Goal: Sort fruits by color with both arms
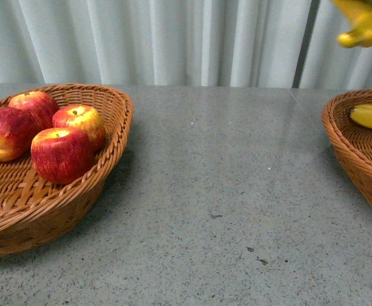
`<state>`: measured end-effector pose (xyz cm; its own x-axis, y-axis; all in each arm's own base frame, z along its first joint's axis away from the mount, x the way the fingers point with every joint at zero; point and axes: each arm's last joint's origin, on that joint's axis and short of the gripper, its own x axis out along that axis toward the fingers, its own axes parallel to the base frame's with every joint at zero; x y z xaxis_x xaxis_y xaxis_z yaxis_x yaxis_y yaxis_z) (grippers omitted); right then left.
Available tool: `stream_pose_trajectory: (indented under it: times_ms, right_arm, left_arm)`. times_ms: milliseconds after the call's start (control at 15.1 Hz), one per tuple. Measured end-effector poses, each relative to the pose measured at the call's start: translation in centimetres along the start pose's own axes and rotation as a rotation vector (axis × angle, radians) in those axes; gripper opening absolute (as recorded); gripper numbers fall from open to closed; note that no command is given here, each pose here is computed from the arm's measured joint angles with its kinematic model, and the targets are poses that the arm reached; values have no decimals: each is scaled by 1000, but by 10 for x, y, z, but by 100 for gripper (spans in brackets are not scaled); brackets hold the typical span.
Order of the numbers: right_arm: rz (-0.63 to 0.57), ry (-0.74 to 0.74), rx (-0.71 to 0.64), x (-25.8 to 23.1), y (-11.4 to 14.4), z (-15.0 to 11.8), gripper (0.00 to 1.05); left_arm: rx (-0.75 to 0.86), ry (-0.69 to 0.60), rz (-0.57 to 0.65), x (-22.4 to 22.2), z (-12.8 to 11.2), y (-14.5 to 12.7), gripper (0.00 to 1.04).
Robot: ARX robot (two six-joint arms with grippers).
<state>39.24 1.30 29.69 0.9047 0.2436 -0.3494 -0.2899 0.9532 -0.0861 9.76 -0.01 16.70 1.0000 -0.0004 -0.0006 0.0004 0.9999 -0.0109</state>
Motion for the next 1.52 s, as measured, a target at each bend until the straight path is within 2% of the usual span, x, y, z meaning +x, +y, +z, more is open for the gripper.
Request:
stream_pose_trajectory:
  times_ms: [132, 331, 464, 596, 662, 729, 795, 927, 1126, 1259, 1325, 1524]
  right_arm:
    - [-80, 88, -32, -34, -24, -35, 32]
    - [-133, 249, -33, -55, -48, -95, 32]
    - [-143, 271, -37, -63, -51, -105, 34]
    - [-125, 229, -45, -68, -51, -99, 57]
    - [-102, 155, -62, -80, -43, -81, 92]
    - [-105, 114, -62, -84, -41, -73, 100]
    - [-89, 61, -58, -91, -34, -62, 97]
    - [-69, -95, -55, -121, -16, -36, 98]
    - [-35, -177, 5, -163, 15, -46, 98]
    - [-213, -336, 65, -184, 45, -67, 75]
    - [-240, -333, 94, -197, 56, -89, 62]
    - [-279, -329, 124, -214, 67, -140, 26]
  left_arm:
    - [0, 0, 0, 0, 0, 0, 98]
    - [0, 0, 0, 0, 0, 0, 98]
    - [0, 0, 0, 0, 0, 0, 98]
    - [0, 0, 0, 0, 0, 0, 98]
    - [0, 0, 0, 0, 0, 0, 98]
    - [0, 0, 0, 0, 0, 0, 98]
    - [0, 0, 0, 0, 0, 0, 98]
    - [0, 0, 0, 0, 0, 0, 98]
    - [0, 0, 0, 0, 0, 0, 98]
    - [0, 0, 0, 0, 0, 0, 98]
    - [0, 0, 0, 0, 0, 0, 98]
    - [0, 0, 0, 0, 0, 0, 98]
